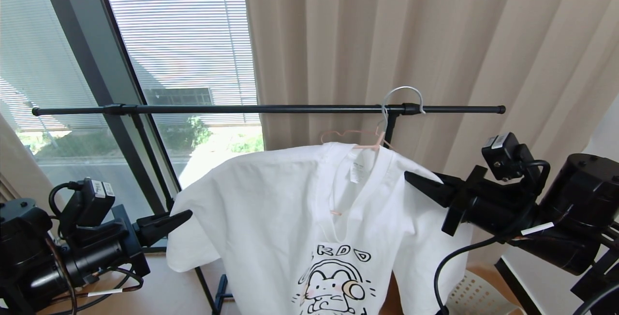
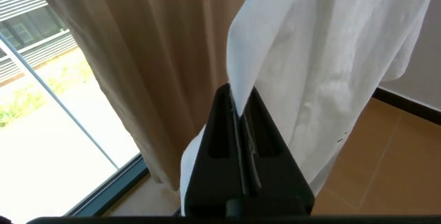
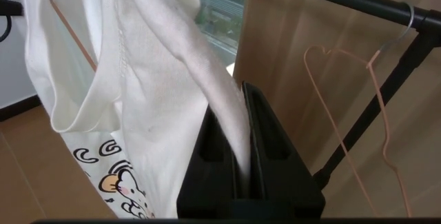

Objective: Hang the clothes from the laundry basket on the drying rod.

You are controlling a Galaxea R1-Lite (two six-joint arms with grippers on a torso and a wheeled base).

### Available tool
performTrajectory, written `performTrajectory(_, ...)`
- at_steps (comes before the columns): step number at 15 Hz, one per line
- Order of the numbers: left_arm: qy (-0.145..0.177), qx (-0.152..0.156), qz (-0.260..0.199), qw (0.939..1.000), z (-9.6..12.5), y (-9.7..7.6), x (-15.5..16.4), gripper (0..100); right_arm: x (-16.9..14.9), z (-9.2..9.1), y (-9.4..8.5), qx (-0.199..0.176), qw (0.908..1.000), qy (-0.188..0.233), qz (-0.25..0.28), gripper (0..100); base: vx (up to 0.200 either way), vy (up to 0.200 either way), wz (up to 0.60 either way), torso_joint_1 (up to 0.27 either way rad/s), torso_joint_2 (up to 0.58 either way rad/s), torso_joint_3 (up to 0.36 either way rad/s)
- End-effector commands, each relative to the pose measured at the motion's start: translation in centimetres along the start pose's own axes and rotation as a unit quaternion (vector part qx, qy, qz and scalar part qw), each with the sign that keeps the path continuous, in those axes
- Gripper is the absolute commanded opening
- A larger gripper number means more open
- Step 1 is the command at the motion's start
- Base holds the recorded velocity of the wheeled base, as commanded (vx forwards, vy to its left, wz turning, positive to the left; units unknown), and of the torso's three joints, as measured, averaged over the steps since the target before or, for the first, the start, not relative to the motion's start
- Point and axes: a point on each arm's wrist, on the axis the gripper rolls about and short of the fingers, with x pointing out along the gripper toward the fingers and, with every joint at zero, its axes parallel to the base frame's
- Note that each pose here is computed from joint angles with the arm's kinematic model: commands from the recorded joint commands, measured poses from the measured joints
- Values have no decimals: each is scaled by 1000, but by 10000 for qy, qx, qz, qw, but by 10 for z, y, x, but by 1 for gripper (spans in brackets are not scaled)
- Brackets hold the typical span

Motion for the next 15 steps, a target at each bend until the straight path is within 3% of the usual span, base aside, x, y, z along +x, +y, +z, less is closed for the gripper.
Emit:
performTrajectory(1, 7, -7, 50, 10000, -1, 2, -2, 0, -1, 2, -2, 20, 10000, -40, -40, 0, 0, 0, 0, 0, 0, 0)
performTrajectory(15, 184, -521, 31, 9985, -13, 3, 1, 0, -4, 5, -17, -1, 9997, -110, -203, 0, 0, 0, 0, 0, 0, 0)
